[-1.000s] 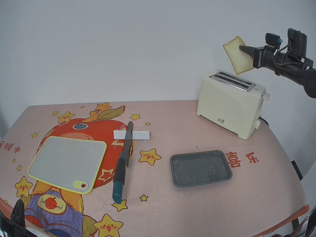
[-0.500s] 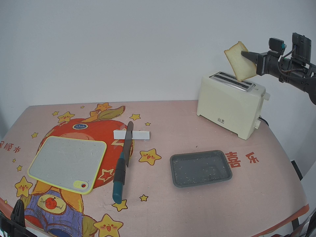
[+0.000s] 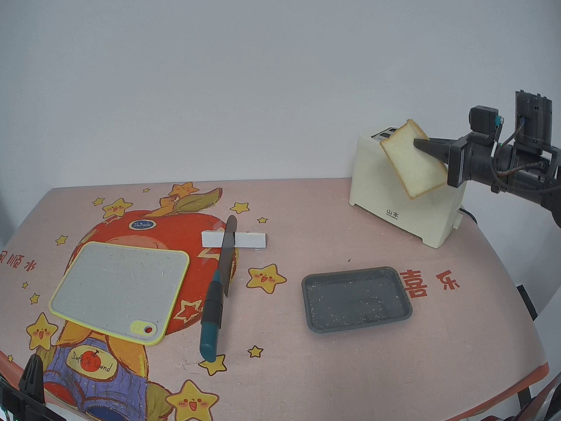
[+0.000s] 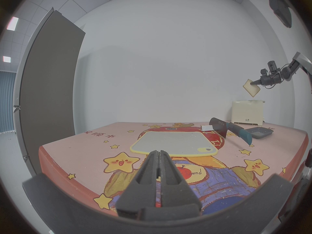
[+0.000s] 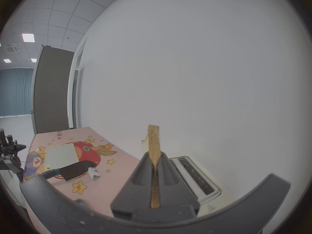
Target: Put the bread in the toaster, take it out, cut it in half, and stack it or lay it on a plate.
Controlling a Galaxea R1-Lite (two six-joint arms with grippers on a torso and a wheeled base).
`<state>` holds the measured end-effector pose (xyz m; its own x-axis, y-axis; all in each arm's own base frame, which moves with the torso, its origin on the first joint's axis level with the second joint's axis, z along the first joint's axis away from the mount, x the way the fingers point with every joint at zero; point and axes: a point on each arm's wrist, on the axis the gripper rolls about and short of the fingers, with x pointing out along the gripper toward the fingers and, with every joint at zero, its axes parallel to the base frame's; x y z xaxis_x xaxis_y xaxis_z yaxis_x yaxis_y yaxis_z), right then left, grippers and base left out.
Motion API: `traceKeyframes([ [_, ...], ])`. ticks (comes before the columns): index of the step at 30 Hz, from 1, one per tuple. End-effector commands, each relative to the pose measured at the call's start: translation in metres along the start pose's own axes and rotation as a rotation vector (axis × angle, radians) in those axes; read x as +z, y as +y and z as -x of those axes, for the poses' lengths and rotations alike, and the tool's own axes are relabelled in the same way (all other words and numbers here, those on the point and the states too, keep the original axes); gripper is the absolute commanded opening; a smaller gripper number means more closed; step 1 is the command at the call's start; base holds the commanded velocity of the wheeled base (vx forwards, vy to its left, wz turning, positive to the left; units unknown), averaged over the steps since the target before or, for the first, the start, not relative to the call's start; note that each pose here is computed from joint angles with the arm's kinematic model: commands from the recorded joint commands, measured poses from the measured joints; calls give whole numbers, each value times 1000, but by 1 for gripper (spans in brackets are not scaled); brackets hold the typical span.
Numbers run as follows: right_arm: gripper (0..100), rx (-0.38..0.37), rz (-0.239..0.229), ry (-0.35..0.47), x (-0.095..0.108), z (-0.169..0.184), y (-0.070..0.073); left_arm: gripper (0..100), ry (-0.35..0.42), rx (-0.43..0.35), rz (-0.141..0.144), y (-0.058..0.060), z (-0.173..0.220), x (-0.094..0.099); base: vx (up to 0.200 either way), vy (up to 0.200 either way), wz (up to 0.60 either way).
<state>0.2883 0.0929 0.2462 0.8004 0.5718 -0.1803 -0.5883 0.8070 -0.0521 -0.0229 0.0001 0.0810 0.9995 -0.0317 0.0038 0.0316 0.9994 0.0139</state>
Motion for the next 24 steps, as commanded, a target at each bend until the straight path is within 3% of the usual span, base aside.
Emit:
traceKeyframes([
  [1, 0, 15, -5, 18, -18, 1, 7, 0, 16, 1, 0, 0, -1, -5, 0, 0, 0],
  [5, 0, 23, -6, 2, -31, 5, 13, 0, 18, -1, 0, 0, -1, -5, 0, 0, 0],
  [14, 0, 90, -76, -44, -49, 24, 38, 0, 16, 1, 0, 0, -1, -5, 0, 0, 0],
  [18, 0, 99, -111, -75, -56, 29, 42, 0, 15, -1, 0, 0, -1, -5, 0, 0, 0],
  [24, 0, 106, -101, -111, -77, 41, 49, 0, 16, 1, 0, 0, -1, -5, 0, 0, 0],
])
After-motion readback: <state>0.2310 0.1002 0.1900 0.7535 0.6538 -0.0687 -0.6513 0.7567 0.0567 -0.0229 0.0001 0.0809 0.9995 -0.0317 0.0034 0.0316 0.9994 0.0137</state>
